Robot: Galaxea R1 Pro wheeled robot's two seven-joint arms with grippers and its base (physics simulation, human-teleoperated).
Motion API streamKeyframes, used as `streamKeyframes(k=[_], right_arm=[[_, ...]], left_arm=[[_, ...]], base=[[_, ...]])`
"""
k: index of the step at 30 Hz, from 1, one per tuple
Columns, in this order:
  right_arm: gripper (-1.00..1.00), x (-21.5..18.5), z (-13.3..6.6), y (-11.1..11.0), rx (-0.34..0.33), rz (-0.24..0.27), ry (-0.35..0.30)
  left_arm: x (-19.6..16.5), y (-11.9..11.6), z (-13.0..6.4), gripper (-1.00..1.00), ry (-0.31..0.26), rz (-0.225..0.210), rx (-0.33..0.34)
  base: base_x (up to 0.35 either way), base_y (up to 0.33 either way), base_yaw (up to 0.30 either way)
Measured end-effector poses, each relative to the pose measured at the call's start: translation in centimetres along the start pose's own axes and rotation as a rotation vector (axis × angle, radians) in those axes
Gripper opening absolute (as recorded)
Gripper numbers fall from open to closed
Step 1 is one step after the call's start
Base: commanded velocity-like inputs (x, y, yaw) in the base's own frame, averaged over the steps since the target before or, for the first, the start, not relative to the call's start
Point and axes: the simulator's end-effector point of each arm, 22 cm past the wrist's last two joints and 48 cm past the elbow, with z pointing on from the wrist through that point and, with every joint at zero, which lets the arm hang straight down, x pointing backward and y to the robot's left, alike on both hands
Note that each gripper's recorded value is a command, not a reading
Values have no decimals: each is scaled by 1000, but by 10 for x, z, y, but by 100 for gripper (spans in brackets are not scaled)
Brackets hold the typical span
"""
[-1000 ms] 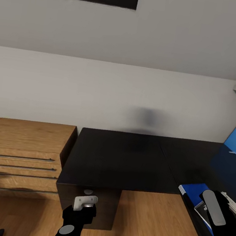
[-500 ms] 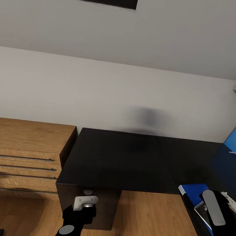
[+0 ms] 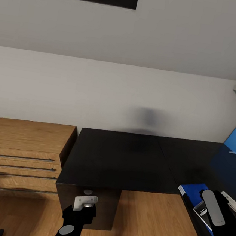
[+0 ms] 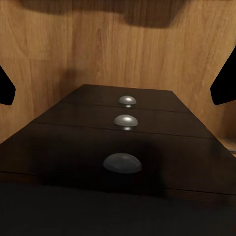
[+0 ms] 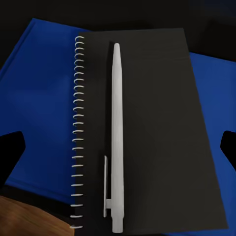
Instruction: In the bedroom, organize the workspace by keeping the computer under the desk, ensuring the monitor is on the desk, placing the keyboard on the desk next to the monitor, placing the mouse on the desk next to the keyboard, moving the folder from the swivel chair onto the desk next to the mouse, stacking the notebook on top of the folder with the pen on top of the notebook, and positioning the swivel chair next to the desk.
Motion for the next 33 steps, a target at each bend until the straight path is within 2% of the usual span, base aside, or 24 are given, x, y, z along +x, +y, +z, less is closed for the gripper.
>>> streamKeyframes(k=[6,9,11,13,18,21,24,29,33], right_arm=[[100,-9,-8,9,-27,12,-21],[100,-9,-33,41,-104,23,-42],[100,-3,-49,63,-152,11,-50],[100,8,-64,82,-191,-24,-61],[100,53,-98,130,-286,-168,-74],[100,71,-110,145,-324,-219,-75],[100,86,-117,156,-349,-238,-62],[100,107,-123,164,-363,-255,-33],[100,142,-137,181,-398,-312,-5]], left_arm=[[0,0,0,100,0,0,-1],[-1,1,0,100,-1,-1,-4],[-1,2,0,100,-2,0,-6],[-1,2,1,100,-2,0,-7],[1,3,2,100,2,1,-9],[1,4,3,100,5,-1,-8],[6,11,8,100,19,0,-28],[6,30,19,100,30,-26,-76],[12,41,25,100,46,-28,-105]], base=[[0,0,0],[0,0,0],[0,0,0],[-28,4,0],[-178,94,0],[-263,165,0],[-283,179,0],[-295,159,0],[-304,139,0]])
